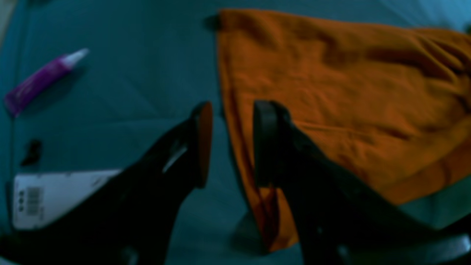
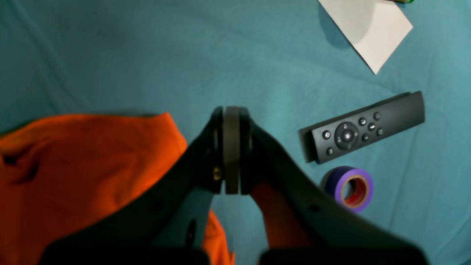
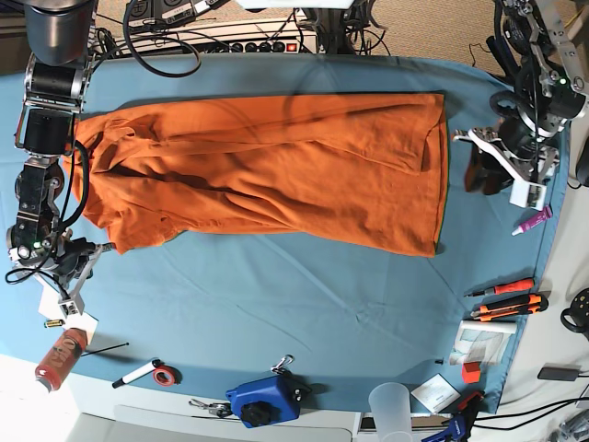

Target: Layout the t-shirt on the table in an organized manner, then fold the t-shirt properly

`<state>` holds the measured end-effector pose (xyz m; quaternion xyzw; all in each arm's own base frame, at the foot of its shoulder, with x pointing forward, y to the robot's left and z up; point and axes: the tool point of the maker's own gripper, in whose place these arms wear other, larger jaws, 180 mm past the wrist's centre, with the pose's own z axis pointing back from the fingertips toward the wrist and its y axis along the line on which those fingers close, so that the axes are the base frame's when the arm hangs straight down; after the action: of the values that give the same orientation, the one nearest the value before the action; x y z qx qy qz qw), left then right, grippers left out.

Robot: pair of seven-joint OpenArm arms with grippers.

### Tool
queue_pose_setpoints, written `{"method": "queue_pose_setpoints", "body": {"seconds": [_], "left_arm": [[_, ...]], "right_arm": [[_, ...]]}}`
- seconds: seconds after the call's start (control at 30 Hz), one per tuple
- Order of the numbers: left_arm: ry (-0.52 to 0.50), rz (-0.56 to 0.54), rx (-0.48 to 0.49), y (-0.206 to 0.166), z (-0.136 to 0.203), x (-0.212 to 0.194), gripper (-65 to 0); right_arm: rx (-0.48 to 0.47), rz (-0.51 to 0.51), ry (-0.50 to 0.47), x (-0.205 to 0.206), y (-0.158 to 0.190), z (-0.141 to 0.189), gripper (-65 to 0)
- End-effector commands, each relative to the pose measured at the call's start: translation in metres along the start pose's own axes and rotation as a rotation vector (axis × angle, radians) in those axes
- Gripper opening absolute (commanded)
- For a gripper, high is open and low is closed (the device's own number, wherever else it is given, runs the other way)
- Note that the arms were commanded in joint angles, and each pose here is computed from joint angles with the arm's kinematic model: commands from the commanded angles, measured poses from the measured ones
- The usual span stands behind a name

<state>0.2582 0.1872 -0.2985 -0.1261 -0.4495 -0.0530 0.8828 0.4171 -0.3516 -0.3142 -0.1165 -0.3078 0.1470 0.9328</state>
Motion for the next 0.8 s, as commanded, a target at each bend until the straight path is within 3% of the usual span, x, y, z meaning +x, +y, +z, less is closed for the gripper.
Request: {"method": "queue_pose_setpoints", "body": {"seconds": [0.0,0.1,0.2,0.3,0.37,0.6,0.77], "left_arm": [[-0.044,-0.012,-0.009,-0.003,0.002,0.012,-45.0],[-0.045,-0.007,-0.009,-0.003,0.002,0.011,-45.0],[-0.045,-0.007,-0.01,-0.004,0.002,0.011,-45.0],[-0.045,-0.007,-0.01,-0.004,0.002,0.011,-45.0],[-0.044,-0.008,-0.01,-0.004,0.002,0.011,-45.0],[-0.045,-0.009,-0.012,-0.004,0.002,0.011,-45.0],[-0.045,-0.009,-0.012,-0.004,0.002,0.011,-45.0]], "right_arm": [[-0.031,-0.004,-0.032,0.014,-0.015,0.01,-65.0],[0.001,0.022,0.003,0.008,-0.01,0.01,-65.0],[0.105,0.074,0.032,0.002,0.008,0.012,-65.0],[0.169,0.09,0.069,-0.005,0.019,0.014,-47.1],[0.179,0.086,0.077,-0.006,0.02,0.014,-40.8],[0.132,-0.029,-0.037,0.011,0.011,0.006,-40.6],[0.132,-0.071,0.06,-0.022,0.007,-0.01,-40.6]]}}
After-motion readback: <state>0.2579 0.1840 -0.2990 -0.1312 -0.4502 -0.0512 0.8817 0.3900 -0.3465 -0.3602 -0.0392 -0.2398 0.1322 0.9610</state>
